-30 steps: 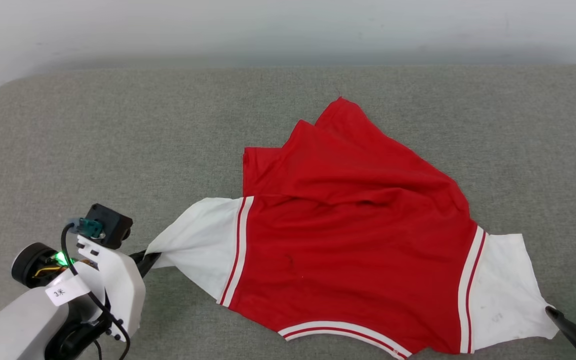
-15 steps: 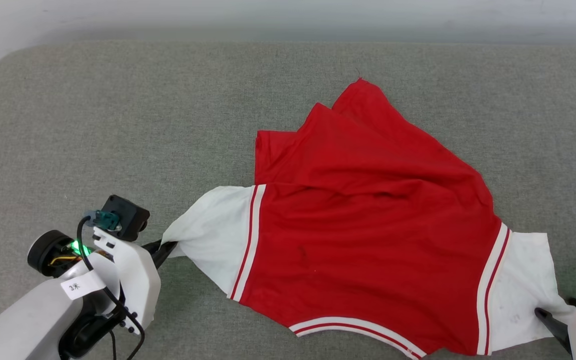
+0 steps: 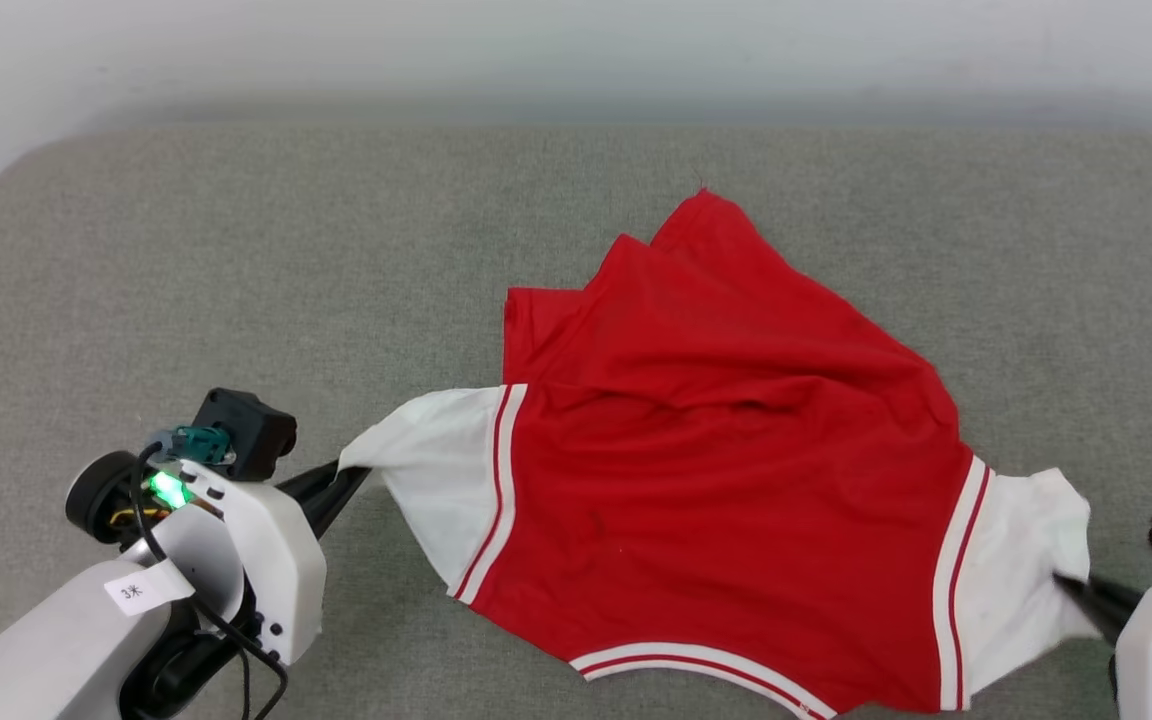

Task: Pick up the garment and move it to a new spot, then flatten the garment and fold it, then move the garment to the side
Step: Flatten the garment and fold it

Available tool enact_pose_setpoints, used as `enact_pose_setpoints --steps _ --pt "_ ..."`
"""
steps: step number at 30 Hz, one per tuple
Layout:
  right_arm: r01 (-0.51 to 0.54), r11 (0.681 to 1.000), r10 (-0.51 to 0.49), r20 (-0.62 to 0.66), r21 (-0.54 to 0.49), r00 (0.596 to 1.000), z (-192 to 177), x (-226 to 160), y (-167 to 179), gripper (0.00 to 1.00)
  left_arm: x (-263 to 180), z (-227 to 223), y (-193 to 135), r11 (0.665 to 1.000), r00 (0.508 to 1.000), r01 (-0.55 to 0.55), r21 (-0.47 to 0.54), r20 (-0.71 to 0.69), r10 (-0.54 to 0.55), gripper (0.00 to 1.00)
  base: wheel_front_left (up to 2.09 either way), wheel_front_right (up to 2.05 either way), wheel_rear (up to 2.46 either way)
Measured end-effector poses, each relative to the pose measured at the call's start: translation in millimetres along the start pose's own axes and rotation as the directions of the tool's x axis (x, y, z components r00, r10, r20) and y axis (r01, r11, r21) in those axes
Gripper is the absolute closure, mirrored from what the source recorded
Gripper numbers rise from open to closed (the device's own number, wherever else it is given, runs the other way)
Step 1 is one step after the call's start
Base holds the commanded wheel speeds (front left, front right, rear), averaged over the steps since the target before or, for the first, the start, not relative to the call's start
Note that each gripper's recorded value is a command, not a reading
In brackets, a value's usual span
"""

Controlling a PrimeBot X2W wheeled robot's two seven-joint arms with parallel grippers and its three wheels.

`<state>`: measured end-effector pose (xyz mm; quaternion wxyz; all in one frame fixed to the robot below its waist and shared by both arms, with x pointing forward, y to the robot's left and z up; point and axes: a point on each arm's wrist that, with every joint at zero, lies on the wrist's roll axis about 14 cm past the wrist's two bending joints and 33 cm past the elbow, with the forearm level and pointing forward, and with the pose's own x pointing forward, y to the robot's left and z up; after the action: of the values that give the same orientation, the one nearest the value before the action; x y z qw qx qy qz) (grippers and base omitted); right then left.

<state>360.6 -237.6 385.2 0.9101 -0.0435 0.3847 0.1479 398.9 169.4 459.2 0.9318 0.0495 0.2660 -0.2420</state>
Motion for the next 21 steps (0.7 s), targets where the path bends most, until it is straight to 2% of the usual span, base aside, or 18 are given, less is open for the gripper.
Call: enact_pose_setpoints --steps 4,8,12,19,21 --pt "0.032 0.999 -0.032 0.176 -0.001 0.984 47 -21 -12 1.0 -12 39 -11 0.998 0.99 0.005 0.07 0.138 -0.015 1.0 0.0 0.0 0.0" --pt "0.046 0.999 -0.04 0.362 -0.009 0.931 97 -49 -14 1.0 -27 86 -25 0.99 0.956 -0.003 0.142 0.29 -0.039 1.0 0.0 0.0 0.0" --pt "0.073 0.997 -0.045 0.532 -0.031 0.845 144 -80 -12 1.0 -48 136 -33 0.979 0.893 -0.037 0.199 0.446 -0.056 1.0 0.0 0.0 0.0" --pt "0.132 0.99 -0.047 0.761 -0.052 0.647 221 -138 -10 1.0 -89 222 -45 0.957 0.725 -0.114 0.265 0.681 -0.103 1.0 0.0 0.0 0.0" --pt "0.141 0.988 -0.037 0.796 -0.062 0.604 237 -150 -8 1.0 -99 242 -46 0.951 0.678 -0.139 0.277 0.727 -0.113 1.0 0.0 0.0 0.0"
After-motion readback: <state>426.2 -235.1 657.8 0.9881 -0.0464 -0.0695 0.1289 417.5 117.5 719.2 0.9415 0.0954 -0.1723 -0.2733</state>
